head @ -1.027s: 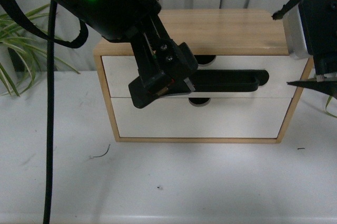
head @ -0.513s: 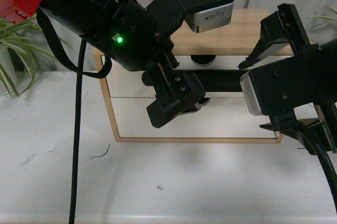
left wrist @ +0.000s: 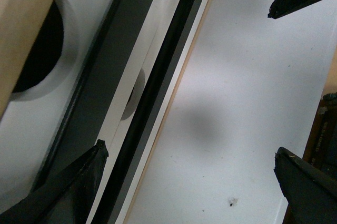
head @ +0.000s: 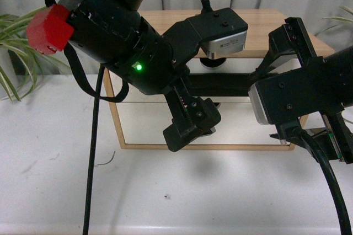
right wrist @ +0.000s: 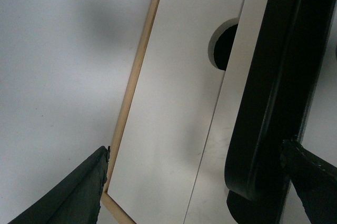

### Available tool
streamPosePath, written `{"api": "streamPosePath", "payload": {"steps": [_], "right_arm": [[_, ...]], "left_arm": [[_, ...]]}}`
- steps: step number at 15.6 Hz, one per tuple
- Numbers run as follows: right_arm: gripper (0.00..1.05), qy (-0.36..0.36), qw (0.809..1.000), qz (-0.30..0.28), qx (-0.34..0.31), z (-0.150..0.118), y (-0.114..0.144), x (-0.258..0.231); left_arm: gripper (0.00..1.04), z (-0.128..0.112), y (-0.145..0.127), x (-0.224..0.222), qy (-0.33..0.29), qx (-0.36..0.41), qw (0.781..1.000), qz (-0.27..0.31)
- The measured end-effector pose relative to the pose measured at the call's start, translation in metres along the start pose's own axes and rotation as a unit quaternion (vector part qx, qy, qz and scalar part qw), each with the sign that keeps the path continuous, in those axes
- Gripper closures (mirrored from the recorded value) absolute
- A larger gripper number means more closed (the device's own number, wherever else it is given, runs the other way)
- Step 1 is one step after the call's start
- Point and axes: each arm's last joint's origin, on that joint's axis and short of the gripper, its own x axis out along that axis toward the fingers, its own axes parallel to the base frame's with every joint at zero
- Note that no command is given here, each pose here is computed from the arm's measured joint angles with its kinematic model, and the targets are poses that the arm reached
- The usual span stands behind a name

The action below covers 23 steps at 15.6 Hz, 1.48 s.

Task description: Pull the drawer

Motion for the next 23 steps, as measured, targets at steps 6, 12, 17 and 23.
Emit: {"api": "streamPosePath", "payload": {"steps": [6, 12, 17, 23], "right_arm": [[0.06, -0.002, 1.0, 0.008, 0.003, -0.003, 0.006, 0.011], [0.06, -0.006, 1.0, 0.017, -0.001, -0.004, 0.011, 0.027], [0.06, -0.007, 1.0, 0.016, 0.008, 0.002, 0.018, 0.023], [0.06, 0.011, 1.0, 0.027, 0.007, 0.011, 0.037, 0.003]], "left_arm": [[0.07, 0.007, 0.002, 0.01, -0.008, 0.003, 1.0, -0.001], [0.07, 0.01, -0.004, 0.021, -0.007, 0.0, 1.0, -0.015], [0.07, 0.007, -0.007, 0.022, -0.024, -0.003, 0.999, -0.022], [0.07, 0.0, -0.029, 0.015, -0.021, 0.002, 0.999, -0.04]]}}
